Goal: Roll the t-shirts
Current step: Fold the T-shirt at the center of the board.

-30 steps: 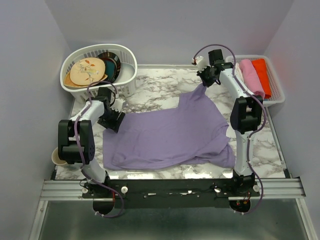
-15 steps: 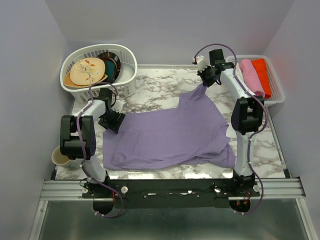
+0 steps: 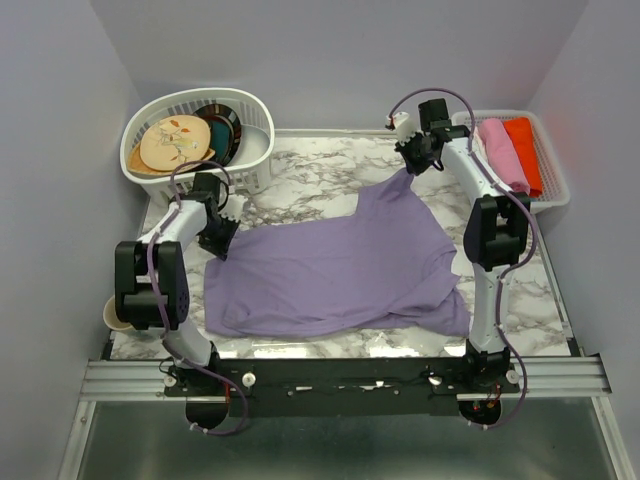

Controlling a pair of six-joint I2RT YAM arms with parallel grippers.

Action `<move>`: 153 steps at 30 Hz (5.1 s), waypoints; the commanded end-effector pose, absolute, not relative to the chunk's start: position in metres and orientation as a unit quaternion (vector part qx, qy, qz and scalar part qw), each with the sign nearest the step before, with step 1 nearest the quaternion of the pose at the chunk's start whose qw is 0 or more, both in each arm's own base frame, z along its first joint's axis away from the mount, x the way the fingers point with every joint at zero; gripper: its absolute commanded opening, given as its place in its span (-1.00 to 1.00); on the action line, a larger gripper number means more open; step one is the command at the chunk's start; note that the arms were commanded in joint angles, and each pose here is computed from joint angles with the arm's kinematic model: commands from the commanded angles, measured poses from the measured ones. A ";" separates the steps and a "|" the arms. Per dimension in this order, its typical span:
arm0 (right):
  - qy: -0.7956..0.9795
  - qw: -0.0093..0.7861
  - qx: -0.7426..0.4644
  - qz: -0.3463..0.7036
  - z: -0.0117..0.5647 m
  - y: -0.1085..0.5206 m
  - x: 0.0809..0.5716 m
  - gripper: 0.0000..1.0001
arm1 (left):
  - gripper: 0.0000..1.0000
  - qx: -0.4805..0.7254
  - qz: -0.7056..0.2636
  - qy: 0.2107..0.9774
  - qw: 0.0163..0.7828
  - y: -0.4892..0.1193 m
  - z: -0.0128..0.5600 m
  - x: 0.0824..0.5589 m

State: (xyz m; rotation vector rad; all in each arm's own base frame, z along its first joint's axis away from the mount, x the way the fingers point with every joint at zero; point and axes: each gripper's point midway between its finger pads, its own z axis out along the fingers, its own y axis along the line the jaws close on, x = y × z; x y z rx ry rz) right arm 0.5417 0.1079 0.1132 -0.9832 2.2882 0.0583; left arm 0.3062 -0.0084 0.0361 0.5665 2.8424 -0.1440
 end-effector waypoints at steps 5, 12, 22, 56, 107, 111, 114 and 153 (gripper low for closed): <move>0.865 0.341 -0.366 0.026 0.134 0.110 0.543 -0.99 | -0.93 0.314 -0.007 0.933 0.174 -0.052 0.080 0.295; 0.863 0.343 -0.370 0.022 0.143 0.106 0.534 -0.99 | -0.18 0.450 -0.148 0.874 0.110 -0.137 0.083 0.214; 0.864 0.341 -0.368 0.021 0.148 0.104 0.523 -0.99 | 0.97 0.311 -0.160 0.911 0.217 -0.121 0.130 0.294; 0.864 0.340 -0.371 0.012 0.149 0.100 0.518 -0.99 | -0.12 0.464 -0.118 0.870 0.119 -0.167 0.067 0.245; 0.870 0.342 -0.347 -0.071 0.144 0.044 0.542 -0.99 | -1.00 0.218 0.091 0.940 0.244 0.024 0.119 0.405; 0.871 0.342 -0.347 -0.062 0.135 0.047 0.545 -0.99 | -1.00 0.212 0.108 0.942 0.237 0.034 0.115 0.399; 0.869 0.347 -0.346 -0.063 0.135 0.048 0.551 -0.99 | -1.00 0.197 0.120 0.941 0.248 0.048 0.122 0.400; 0.881 0.249 -0.401 0.017 0.093 0.041 0.334 -0.99 | -1.00 0.330 0.050 0.916 0.220 0.044 0.092 0.316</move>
